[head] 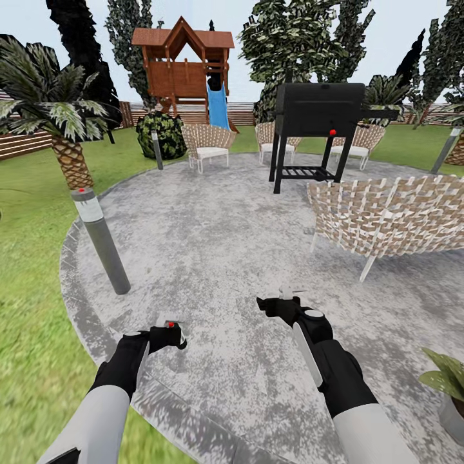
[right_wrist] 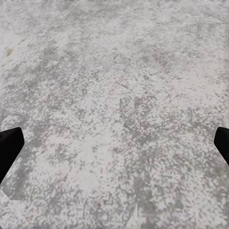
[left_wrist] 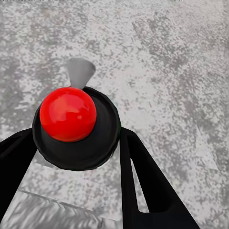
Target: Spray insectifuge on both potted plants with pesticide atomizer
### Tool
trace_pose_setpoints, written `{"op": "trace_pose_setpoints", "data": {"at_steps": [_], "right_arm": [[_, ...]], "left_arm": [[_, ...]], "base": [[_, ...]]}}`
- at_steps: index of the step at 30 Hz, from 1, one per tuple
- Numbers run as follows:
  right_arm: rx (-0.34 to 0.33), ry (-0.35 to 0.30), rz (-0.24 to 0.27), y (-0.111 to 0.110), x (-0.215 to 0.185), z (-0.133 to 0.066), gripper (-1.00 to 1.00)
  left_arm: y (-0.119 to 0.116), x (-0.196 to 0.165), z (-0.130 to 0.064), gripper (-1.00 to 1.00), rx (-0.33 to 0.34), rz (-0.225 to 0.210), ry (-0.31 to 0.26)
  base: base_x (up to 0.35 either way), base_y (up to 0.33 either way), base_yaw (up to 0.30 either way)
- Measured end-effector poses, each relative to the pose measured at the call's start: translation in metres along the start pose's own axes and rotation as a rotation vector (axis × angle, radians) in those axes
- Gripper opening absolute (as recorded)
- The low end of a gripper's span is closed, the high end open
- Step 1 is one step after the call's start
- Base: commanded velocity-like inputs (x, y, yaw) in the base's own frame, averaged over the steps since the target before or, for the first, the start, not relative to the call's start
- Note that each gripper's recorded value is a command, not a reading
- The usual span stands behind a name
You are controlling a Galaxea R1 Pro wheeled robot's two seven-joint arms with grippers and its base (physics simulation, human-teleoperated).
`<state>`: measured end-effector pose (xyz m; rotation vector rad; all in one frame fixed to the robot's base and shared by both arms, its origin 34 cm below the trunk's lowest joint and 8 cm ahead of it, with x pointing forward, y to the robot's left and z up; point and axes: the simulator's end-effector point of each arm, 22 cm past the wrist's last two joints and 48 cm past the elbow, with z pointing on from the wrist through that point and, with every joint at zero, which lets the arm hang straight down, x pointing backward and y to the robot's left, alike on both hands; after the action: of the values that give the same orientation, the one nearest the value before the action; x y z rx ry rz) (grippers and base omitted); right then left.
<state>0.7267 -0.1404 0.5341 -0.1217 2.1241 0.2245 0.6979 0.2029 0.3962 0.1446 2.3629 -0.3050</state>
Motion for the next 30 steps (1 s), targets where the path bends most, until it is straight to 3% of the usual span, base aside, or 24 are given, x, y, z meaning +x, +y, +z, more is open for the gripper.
{"op": "trace_pose_setpoints", "data": {"at_steps": [18,24,30], "right_arm": [[0.000,0.004,0.000,0.000,0.002,0.000,1.00],[0.016,0.090,-0.002,-0.005,0.040,0.011,1.00],[0.015,0.105,-0.006,-0.004,0.046,0.012,1.00]], "left_arm": [[0.002,-0.007,-0.002,-1.00,-0.005,0.004,-0.011],[0.003,-0.007,-0.002,-1.00,-0.006,0.005,-0.010],[0.004,-0.006,-0.002,-1.00,-0.008,0.004,-0.008]], "base": [[0.290,0.048,0.000],[0.336,0.000,0.000],[0.338,0.000,0.000]]}}
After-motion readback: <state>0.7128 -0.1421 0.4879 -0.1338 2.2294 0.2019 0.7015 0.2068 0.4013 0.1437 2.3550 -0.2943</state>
